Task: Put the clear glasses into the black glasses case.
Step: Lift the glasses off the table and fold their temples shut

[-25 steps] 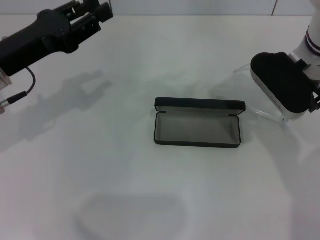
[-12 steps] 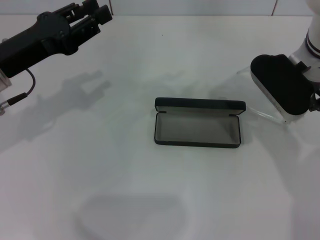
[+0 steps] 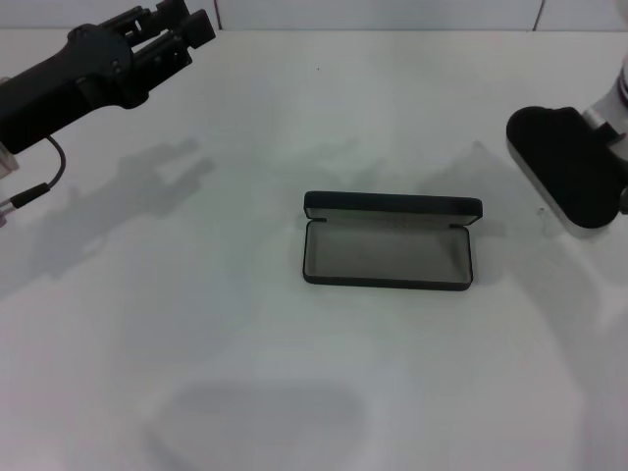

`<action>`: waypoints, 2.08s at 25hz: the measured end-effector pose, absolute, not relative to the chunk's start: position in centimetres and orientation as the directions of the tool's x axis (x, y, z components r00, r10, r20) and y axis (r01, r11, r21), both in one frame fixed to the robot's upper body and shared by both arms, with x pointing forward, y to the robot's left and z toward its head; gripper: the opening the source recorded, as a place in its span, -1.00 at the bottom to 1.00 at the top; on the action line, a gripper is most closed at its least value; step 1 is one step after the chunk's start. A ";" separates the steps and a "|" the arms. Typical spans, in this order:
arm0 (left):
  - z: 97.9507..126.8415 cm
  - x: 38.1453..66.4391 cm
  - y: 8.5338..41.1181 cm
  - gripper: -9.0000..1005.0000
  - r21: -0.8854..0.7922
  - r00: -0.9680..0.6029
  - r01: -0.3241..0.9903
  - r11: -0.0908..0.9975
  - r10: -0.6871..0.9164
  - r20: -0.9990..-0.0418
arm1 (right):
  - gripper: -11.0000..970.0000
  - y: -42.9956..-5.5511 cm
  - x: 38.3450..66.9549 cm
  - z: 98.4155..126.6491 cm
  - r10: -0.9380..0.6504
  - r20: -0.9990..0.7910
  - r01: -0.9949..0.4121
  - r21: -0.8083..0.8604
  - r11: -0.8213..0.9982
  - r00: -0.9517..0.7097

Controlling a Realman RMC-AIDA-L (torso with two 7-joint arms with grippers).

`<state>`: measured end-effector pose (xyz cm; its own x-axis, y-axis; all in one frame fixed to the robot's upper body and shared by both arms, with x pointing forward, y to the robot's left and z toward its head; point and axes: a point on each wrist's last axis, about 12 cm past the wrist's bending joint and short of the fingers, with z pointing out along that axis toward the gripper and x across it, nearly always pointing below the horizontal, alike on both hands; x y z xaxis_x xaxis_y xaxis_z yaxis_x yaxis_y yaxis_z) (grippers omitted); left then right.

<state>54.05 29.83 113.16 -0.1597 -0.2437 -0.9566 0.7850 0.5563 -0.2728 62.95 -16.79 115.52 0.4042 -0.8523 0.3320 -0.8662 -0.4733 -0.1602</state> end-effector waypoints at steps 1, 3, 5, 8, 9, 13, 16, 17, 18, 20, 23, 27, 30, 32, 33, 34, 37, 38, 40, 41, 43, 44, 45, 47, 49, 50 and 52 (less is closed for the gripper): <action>113.2 54.1 29.8 -0.12 -0.273 -0.159 0.785 0.556 -0.244 -0.957 | -0.75 -17.0 62.9 115.8 -0.858 0.332 -0.868 -0.175 -0.464 0.391; 113.2 54.1 29.8 -0.12 -0.271 -0.158 0.786 0.556 -0.243 -0.957 | -0.75 -17.5 62.8 116.3 -0.878 0.319 -0.878 -0.207 -0.431 0.356; 113.3 54.0 29.8 -0.12 -0.269 -0.156 0.790 0.550 -0.243 -0.957 | -0.75 -17.9 62.8 117.2 -0.906 0.285 -0.888 -0.249 -0.386 0.314; 113.4 54.0 29.6 -0.12 -0.264 -0.152 0.802 0.536 -0.245 -0.958 | -0.75 -19.3 62.9 118.8 -0.954 0.203 -0.912 -0.306 -0.274 0.219; 113.6 53.9 29.6 -0.12 -0.259 -0.145 0.811 0.525 -0.248 -0.958 | -0.75 -20.0 62.9 119.5 -0.971 0.164 -0.920 -0.326 -0.218 0.172; 114.1 53.6 29.5 -0.12 -0.246 -0.128 0.833 0.495 -0.261 -0.957 | -0.75 -22.7 62.3 122.3 -0.997 -0.072 -0.931 -0.366 0.003 0.025; 114.9 53.4 29.5 -0.12 -0.224 -0.097 0.855 0.468 -0.281 -0.955 | -0.75 -24.4 61.2 124.9 -0.954 -0.298 -0.915 -0.376 0.147 -0.030; 115.3 53.3 29.5 -0.12 -0.215 -0.082 0.865 0.453 -0.295 -0.952 | -0.75 -24.8 60.6 125.6 -0.925 -0.379 -0.910 -0.373 0.180 -0.028; 115.5 53.2 29.4 -0.12 -0.209 -0.073 0.874 0.439 -0.307 -0.949 | -0.75 -25.1 59.9 126.2 -0.896 -0.444 -0.903 -0.378 0.206 -0.019; 116.1 52.9 29.2 -0.12 -0.195 -0.049 0.894 0.403 -0.345 -0.937 | -0.75 -25.8 58.2 126.7 -0.824 -0.566 -0.896 -0.374 0.239 0.017; 116.8 52.4 28.8 -0.14 -0.177 -0.013 0.915 0.362 -0.413 -0.911 | -0.75 -25.9 55.7 126.5 -0.714 -0.695 -0.897 -0.368 0.244 0.091; 117.4 51.8 28.5 -0.20 -0.153 0.008 0.939 0.309 -0.463 -0.887 | -0.75 -24.7 53.7 124.3 -0.556 -0.813 -0.912 -0.345 0.221 0.173; 117.5 51.6 28.1 -0.24 -0.144 -0.001 0.951 0.272 -0.466 -0.885 | -0.75 -22.7 53.8 122.5 -0.469 -0.861 -0.936 -0.306 0.174 0.194; 117.5 51.5 27.8 -0.27 -0.140 -0.006 0.956 0.256 -0.463 -0.886 | -0.75 -21.8 54.0 121.8 -0.443 -0.876 -0.946 -0.286 0.154 0.193; 117.5 51.5 27.8 -0.29 -0.140 -0.006 0.956 0.256 -0.463 -0.886 | -0.75 -21.2 54.2 121.5 -0.429 -0.883 -0.951 -0.273 0.143 0.189; 117.5 51.6 27.1 -0.30 -0.127 -0.011 0.966 0.226 -0.454 -0.891 | -0.75 -20.6 54.5 121.2 -0.416 -0.891 -0.957 -0.258 0.131 0.183; 117.4 51.7 26.1 -0.35 -0.087 0.010 0.975 0.205 -0.434 -0.901 | -0.75 -18.9 55.3 120.4 -0.367 -0.916 -0.975 -0.208 0.083 0.164; 117.4 51.7 26.0 -0.36 -0.083 0.014 0.975 0.204 -0.432 -0.902 | -0.75 -18.0 55.6 120.2 -0.342 -0.926 -0.981 -0.187 0.052 0.158; 117.1 51.6 26.0 -0.44 -0.086 0.013 0.974 0.208 -0.435 -0.900 | -0.75 -16.7 55.9 119.9 -0.311 -0.938 -0.987 -0.161 0.002 0.152; 117.0 51.6 26.0 -0.48 -0.089 0.012 0.973 0.211 -0.436 -0.900 | -0.75 -16.3 56.0 119.8 -0.302 -0.941 -0.988 -0.154 -0.016 0.152; 116.8 51.7 25.9 -0.56 -0.094 0.011 0.972 0.217 -0.437 -0.899 | -0.75 -15.4 55.9 119.6 -0.288 -0.945 -0.988 -0.142 -0.068 0.155; 116.7 51.7 25.9 -0.59 -0.093 0.014 0.970 0.223 -0.436 -0.900 | -0.75 -14.9 55.7 119.5 -0.284 -0.946 -0.986 -0.138 -0.091 0.159; 116.6 51.8 25.9 -0.60 -0.092 0.017 0.969 0.230 -0.432 -0.902 | -0.75 -14.6 55.6 119.4 -0.281 -0.946 -0.985 -0.135 -0.107 0.160; 116.4 51.9 26.0 -0.60 -0.094 0.020 0.965 0.247 -0.421 -0.907 | -0.75 -13.9 55.1 119.3 -0.273 -0.948 -0.981 -0.128 -0.143 0.164; 116.1 52.0 26.0 -0.61 -0.091 0.025 0.960 0.264 -0.404 -0.915 | -0.75 -13.5 54.8 119.5 -0.260 -0.950 -0.977 -0.130 -0.166 0.171; 115.9 52.0 25.9 -0.61 -0.086 0.027 0.958 0.272 -0.389 -0.921 | -0.75 -13.3 54.7 119.6 -0.252 -0.952 -0.976 -0.131 -0.173 0.173; 115.7 52.1 25.8 -0.61 -0.079 0.030 0.957 0.280 -0.364 -0.931 | -0.75 -13.3 54.5 119.7 -0.234 -0.958 -0.976 -0.128 -0.177 0.168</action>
